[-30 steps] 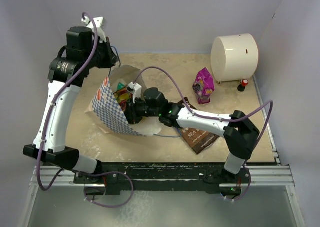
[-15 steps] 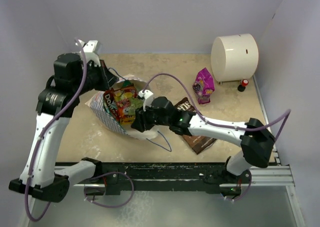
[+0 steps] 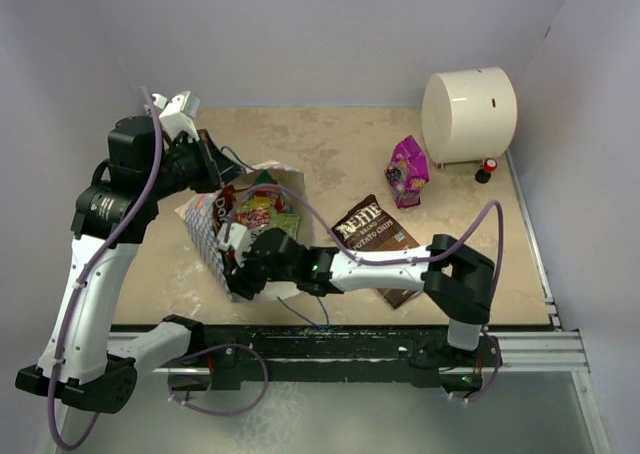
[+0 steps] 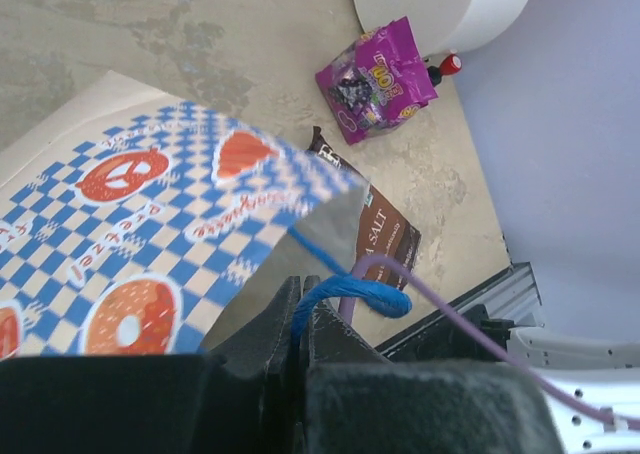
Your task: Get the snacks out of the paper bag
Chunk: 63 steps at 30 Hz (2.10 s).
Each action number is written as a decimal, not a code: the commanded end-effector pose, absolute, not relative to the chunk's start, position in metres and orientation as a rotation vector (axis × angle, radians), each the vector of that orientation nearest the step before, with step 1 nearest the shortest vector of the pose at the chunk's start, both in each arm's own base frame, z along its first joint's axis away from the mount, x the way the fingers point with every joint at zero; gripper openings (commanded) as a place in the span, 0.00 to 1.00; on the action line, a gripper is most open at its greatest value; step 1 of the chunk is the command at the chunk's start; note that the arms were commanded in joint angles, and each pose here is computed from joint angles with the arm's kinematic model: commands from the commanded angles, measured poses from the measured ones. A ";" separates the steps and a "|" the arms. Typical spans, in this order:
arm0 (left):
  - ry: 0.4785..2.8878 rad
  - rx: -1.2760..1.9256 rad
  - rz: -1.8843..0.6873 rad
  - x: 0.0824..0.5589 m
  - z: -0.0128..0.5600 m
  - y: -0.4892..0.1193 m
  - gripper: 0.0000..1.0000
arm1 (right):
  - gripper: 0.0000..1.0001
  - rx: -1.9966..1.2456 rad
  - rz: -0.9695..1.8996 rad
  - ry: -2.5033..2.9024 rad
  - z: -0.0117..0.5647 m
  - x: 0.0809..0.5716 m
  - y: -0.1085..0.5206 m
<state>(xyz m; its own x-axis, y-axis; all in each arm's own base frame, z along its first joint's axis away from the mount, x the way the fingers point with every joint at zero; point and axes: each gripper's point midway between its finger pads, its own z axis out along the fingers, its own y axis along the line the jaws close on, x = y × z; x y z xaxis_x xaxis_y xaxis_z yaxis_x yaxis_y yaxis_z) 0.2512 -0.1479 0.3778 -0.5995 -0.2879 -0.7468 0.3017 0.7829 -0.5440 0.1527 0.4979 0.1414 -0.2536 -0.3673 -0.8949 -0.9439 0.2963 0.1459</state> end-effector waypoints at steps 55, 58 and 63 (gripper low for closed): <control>2.056 -0.263 -0.589 0.262 0.391 -0.106 0.00 | 0.00 -0.302 0.944 1.694 0.284 0.231 0.528; 2.014 -0.245 -0.548 0.267 0.401 -0.101 0.00 | 0.00 -0.282 0.951 1.686 0.305 0.231 0.522; 1.949 -0.261 -0.412 0.272 0.413 -0.079 0.00 | 0.00 -0.227 0.978 1.679 0.348 0.232 0.509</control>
